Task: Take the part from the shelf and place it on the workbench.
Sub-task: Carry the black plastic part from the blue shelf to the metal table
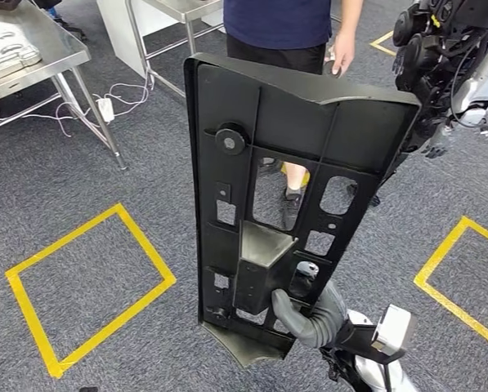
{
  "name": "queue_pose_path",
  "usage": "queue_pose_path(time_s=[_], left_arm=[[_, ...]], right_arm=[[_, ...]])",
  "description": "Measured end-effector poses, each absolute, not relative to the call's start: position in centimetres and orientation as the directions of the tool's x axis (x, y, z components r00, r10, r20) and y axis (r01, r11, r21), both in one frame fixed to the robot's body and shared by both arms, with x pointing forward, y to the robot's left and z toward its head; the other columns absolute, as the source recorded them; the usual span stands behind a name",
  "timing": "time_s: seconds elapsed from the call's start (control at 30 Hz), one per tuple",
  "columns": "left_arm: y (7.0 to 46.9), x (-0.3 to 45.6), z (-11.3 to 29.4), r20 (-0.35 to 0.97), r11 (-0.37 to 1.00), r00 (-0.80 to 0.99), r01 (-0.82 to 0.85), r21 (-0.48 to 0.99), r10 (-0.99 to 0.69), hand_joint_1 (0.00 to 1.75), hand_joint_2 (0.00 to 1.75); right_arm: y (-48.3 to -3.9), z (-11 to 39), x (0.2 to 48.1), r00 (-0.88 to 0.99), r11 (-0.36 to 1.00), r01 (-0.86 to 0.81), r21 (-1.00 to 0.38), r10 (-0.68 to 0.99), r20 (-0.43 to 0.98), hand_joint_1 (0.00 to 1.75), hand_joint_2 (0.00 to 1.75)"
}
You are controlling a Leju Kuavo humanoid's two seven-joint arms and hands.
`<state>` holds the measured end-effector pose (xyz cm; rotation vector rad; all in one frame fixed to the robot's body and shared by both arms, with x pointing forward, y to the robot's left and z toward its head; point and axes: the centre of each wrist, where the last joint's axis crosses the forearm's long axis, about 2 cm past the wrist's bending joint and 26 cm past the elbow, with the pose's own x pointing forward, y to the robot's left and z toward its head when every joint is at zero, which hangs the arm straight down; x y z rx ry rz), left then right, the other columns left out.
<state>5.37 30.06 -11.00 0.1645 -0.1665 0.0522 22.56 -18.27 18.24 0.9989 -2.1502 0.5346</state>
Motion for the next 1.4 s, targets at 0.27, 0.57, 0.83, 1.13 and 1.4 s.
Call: queue_pose_path(time_s=[0.27,0.57,0.83,1.13,1.4], left_arm=[[29.84,5.45,-10.99,0.171,0.986,0.985,-0.066,0.155,0.039,0.00,1.75],[29.86,5.30,-11.01,0.169,0.986,0.985,-0.065,0.155,0.038,0.00,1.75],[29.82,5.58,-10.98,0.174,0.986,0.984,-0.065,0.154,0.038,0.00,1.75],[29.66,5.62,-10.97,0.174,0.986,0.984,-0.065,0.151,0.039,0.00,1.75],[29.77,5.58,-10.98,0.170,0.986,0.985,-0.067,0.152,0.040,0.00,1.75]], right_arm=[[-18.23,18.23,22.51,-0.460,0.619,-0.782,-0.071,-0.497,0.736,1.75,1.75],[-18.36,18.39,22.62,-0.471,0.625,-0.776,-0.079,-0.492,0.733,1.75,1.75],[-18.54,18.03,22.30,-0.464,0.628,-0.774,-0.074,-0.485,0.741,1.75,1.75],[-18.48,18.18,22.31,-0.468,0.630,-0.773,-0.074,-0.488,0.737,1.75,1.75],[-18.49,18.14,22.28,-0.467,0.630,-0.773,-0.073,-0.488,0.738,1.75,1.75]])
